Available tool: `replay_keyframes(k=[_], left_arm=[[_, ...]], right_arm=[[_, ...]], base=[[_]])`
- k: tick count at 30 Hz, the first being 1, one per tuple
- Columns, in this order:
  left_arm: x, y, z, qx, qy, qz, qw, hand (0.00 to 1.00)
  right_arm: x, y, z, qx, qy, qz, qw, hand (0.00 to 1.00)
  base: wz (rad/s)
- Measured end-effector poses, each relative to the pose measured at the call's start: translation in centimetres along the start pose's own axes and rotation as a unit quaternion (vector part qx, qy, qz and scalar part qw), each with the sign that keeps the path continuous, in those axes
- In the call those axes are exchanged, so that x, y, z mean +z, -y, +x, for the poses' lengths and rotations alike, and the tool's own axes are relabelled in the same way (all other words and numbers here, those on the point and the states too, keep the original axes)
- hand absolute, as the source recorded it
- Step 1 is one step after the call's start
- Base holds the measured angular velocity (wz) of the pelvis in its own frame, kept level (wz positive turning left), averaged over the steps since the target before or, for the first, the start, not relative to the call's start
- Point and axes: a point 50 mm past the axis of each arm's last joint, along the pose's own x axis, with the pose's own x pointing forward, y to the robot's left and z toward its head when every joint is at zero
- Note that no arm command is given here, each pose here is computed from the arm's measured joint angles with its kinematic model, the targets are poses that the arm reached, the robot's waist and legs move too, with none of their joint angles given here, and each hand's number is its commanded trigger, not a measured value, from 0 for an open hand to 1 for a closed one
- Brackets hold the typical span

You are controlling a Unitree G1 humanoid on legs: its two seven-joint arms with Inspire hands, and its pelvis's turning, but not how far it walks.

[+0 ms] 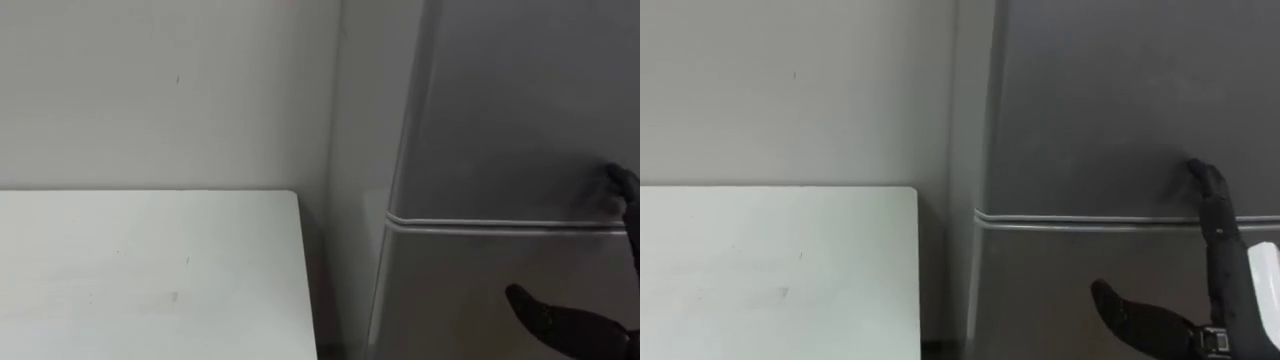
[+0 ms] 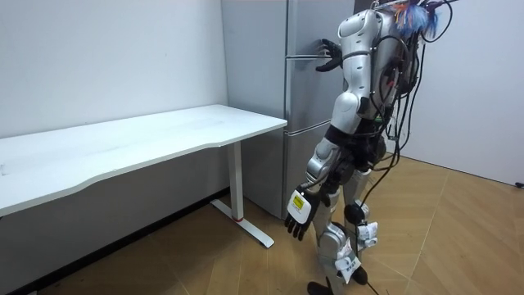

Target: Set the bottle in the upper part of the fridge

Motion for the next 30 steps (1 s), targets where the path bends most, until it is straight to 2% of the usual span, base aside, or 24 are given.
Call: replay_keyframes(k=[17,26,30], left_arm=[[0.0,0.2,0.1,0.004,-0.004,-0.004,1.0,0.0],[0.6,-0.5,0.1,0.019,0.011,-0.028,0.999,0.0],[0.3,-0.9,-0.1,0.023,0.011,-0.046,0.999,0.0]], right_arm=[[-0.7,-1.2,-0.2,0.015,-0.008,-0.021,1.0,0.0],[-0.7,-0.1,0.1,-0.002,-0.003,-0.023,1.0,0.0],[-0.9,2.1,0.9,-0.037,-0.003,-0.031,0.999,0.0]], base=[[0.05],[0.07],[0.01]])
